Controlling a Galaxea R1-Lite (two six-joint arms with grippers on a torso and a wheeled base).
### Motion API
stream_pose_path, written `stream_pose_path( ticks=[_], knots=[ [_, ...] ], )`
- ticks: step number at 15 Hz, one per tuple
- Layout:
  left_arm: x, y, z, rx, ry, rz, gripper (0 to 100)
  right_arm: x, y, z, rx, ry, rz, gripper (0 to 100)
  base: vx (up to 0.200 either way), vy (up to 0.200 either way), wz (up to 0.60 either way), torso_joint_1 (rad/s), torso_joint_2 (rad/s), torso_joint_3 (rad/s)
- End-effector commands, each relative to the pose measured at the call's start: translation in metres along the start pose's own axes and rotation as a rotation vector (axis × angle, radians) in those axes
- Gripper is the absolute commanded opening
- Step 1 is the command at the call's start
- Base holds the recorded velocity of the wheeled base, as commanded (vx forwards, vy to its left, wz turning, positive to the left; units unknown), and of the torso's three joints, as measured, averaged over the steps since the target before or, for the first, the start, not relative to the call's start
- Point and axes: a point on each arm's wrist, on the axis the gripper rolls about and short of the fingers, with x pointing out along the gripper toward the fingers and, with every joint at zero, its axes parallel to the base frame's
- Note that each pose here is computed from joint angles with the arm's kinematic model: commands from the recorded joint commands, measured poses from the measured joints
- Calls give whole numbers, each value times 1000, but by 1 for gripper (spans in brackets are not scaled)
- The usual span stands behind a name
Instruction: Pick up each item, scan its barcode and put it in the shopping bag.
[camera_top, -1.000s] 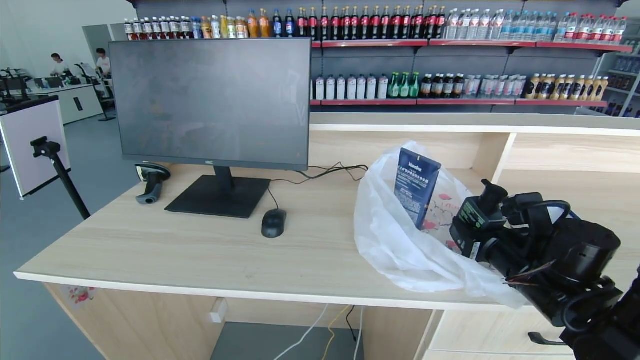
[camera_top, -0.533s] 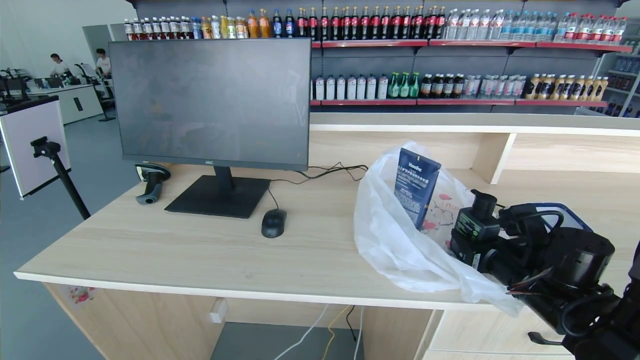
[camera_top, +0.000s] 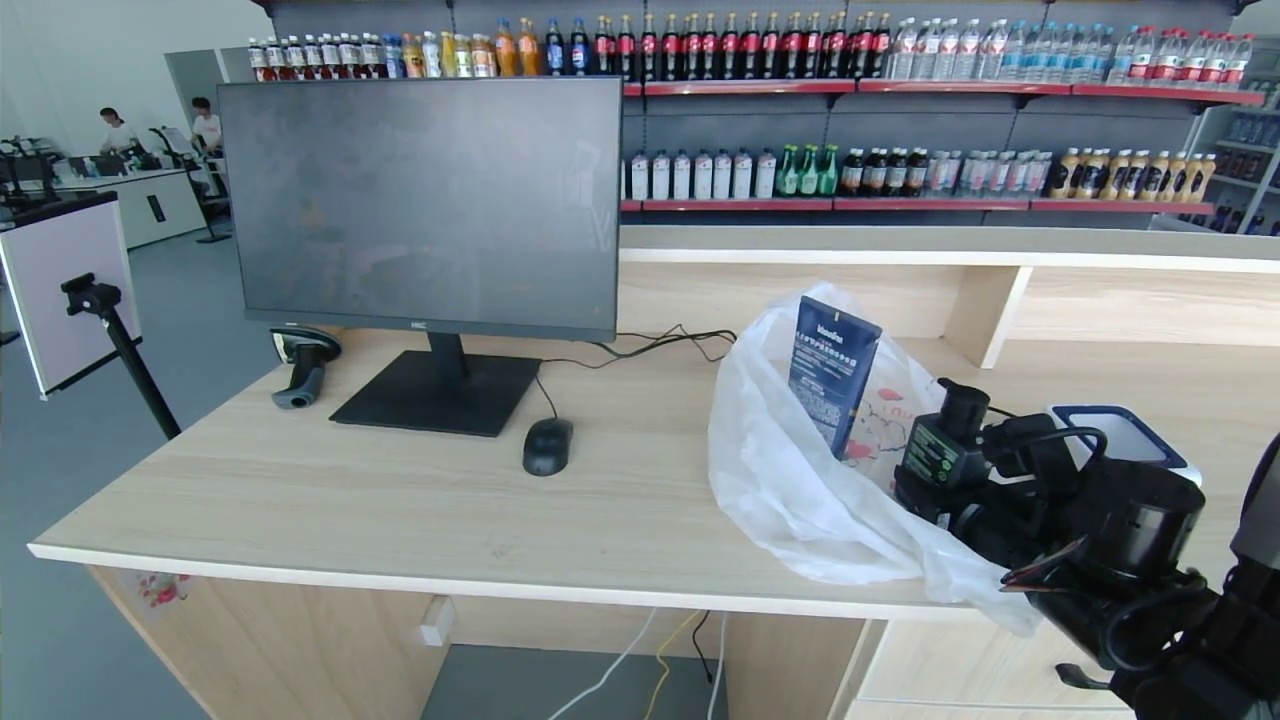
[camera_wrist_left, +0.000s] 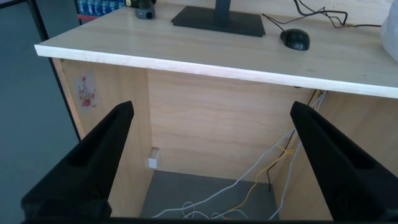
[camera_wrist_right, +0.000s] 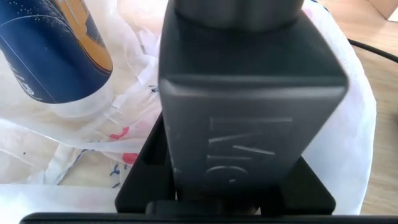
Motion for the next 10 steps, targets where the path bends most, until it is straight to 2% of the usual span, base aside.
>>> stream_pose_path(
  ticks=[1, 2, 3, 7, 10],
  knots=[
    [0, 0, 0, 0, 0, 1, 100, 0, 1, -2, -3, 8, 2, 0, 0, 0, 0, 0, 0, 0],
    [0, 0, 0, 0, 0, 1, 100, -1, 1, -3, -5, 14, 4, 0, 0, 0, 0, 0, 0, 0],
    [0, 0, 0, 0, 0, 1, 100, -2, 2, -2, -6, 14, 7, 100, 0, 0, 0, 0, 0, 0],
    [0, 0, 0, 0, 0, 1, 100, -6, 1, 4, -11, -12, 7, 100, 0, 0, 0, 0, 0, 0],
    [0, 0, 0, 0, 0, 1, 100, -12, 0, 22, -48, -83, 2, 100, 0, 0, 0, 0, 0, 0]
  ],
)
